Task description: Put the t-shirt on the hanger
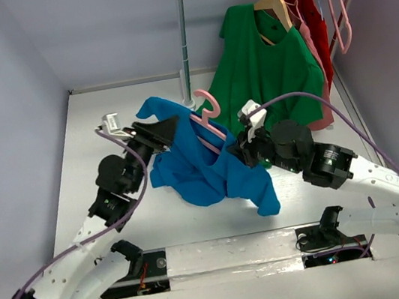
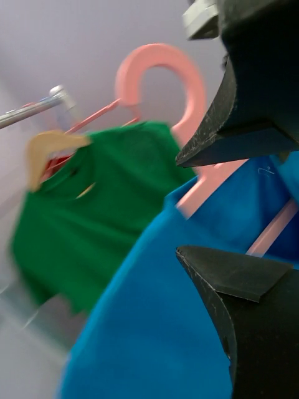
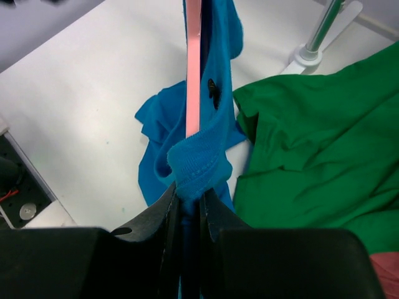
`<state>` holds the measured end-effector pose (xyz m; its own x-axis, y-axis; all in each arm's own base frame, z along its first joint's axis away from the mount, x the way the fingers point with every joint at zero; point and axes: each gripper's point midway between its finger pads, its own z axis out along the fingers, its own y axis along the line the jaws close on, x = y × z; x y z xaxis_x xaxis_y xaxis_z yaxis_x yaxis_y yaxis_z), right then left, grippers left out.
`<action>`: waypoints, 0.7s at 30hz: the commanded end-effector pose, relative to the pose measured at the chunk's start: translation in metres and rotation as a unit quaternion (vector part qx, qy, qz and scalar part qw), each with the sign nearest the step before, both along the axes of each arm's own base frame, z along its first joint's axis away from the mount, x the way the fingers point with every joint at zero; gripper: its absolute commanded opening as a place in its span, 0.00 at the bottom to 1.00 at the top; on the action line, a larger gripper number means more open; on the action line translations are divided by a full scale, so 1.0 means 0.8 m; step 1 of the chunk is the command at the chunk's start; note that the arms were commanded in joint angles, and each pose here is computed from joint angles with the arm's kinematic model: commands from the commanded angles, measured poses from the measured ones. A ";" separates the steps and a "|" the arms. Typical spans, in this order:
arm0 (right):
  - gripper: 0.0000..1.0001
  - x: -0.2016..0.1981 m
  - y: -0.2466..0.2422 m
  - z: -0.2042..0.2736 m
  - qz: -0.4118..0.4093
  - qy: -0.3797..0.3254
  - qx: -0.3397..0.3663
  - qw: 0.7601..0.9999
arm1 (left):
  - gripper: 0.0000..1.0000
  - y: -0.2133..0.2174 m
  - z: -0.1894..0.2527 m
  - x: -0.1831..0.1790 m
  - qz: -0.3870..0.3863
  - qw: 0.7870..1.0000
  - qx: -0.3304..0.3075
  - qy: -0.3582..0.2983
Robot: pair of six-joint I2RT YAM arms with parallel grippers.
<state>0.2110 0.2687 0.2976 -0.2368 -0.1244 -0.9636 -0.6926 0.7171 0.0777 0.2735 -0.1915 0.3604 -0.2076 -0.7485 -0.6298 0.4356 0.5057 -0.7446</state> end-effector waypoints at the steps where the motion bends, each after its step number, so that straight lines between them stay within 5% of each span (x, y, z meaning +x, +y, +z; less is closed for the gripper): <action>1: 0.00 0.017 0.006 0.060 -0.017 -0.053 0.064 0.996 | 0.49 -0.034 0.016 -0.017 -0.054 0.998 -0.038 -0.020; 11: 0.00 0.023 0.014 0.045 -0.023 -0.049 0.065 0.996 | 0.52 -0.074 0.019 -0.026 -0.103 0.987 -0.120 -0.010; 21: 0.00 0.019 0.005 0.050 -0.027 -0.056 0.076 0.995 | 0.43 -0.068 0.006 -0.001 -0.062 0.986 -0.156 0.010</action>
<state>0.2203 0.2760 0.2944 -0.2187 -0.0966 -0.9710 -0.6789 0.7298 0.0803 0.2735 -0.2526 0.3367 -0.3629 -0.8258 -0.4316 0.4166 0.2706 -0.8679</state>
